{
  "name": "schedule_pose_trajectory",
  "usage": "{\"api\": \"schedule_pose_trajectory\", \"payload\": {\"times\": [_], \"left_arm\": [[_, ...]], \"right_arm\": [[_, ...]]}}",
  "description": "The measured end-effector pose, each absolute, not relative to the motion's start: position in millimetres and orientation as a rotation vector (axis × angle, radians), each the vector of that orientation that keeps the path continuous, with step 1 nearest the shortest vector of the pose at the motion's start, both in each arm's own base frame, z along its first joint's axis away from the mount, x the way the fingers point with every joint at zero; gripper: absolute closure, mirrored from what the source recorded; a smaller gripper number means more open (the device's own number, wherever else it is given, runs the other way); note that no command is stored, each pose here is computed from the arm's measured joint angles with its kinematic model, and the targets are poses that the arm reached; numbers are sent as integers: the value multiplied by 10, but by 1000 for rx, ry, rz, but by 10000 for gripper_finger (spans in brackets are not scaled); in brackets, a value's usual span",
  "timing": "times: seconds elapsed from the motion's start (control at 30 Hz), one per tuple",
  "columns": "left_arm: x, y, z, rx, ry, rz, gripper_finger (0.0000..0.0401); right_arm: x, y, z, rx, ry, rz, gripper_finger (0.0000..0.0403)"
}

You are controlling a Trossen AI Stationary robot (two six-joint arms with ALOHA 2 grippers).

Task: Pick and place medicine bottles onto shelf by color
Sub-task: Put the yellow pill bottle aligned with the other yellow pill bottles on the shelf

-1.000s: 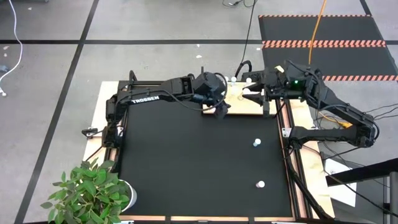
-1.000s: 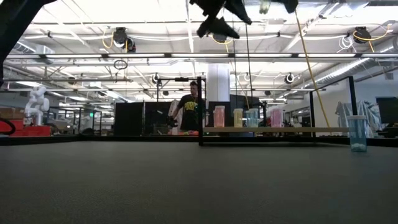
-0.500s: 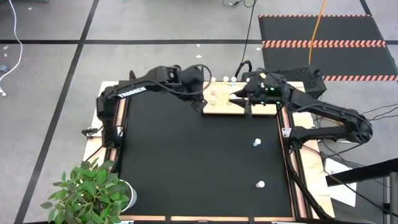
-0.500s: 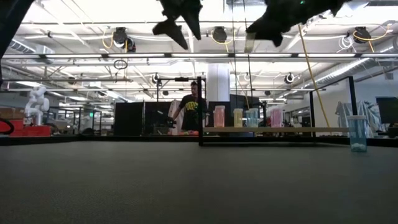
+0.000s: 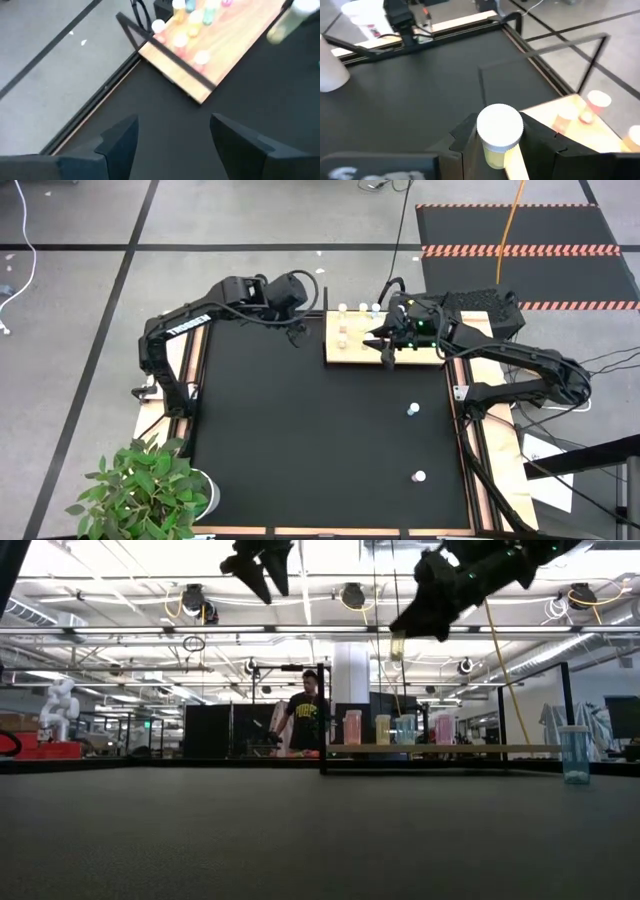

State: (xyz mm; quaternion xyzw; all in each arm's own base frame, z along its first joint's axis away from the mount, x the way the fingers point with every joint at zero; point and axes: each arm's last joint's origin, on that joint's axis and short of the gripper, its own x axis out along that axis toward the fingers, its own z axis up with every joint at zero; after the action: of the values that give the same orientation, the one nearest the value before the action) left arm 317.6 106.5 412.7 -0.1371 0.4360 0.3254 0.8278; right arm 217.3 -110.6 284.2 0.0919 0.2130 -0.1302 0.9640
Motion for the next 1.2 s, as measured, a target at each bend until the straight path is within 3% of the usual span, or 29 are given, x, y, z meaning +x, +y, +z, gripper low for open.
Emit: {"api": "schedule_pose_trajectory", "payload": {"times": [0.23, 0.43, 0.67, 0.87, 1.2], "left_arm": [[3210, 1191, 3521, -360, 1103, 767, 153], [3247, 1181, 2970, -416, 1188, 766, 153], [3336, 1191, 2959, -440, 1085, 749, 153], [3326, 1182, 2998, -433, 1069, 741, 153], [3345, 1177, 3006, -411, 1054, 736, 153]], "right_arm": [[1888, -1164, 2632, 207, 445, -344, 285], [1928, -1266, 2407, 206, 474, -335, 285], [2175, -1487, 2210, 111, 409, -342, 285], [2247, -1650, 1879, 152, 512, -355, 285], [2332, -1740, 1720, 127, 505, -362, 285]]}}
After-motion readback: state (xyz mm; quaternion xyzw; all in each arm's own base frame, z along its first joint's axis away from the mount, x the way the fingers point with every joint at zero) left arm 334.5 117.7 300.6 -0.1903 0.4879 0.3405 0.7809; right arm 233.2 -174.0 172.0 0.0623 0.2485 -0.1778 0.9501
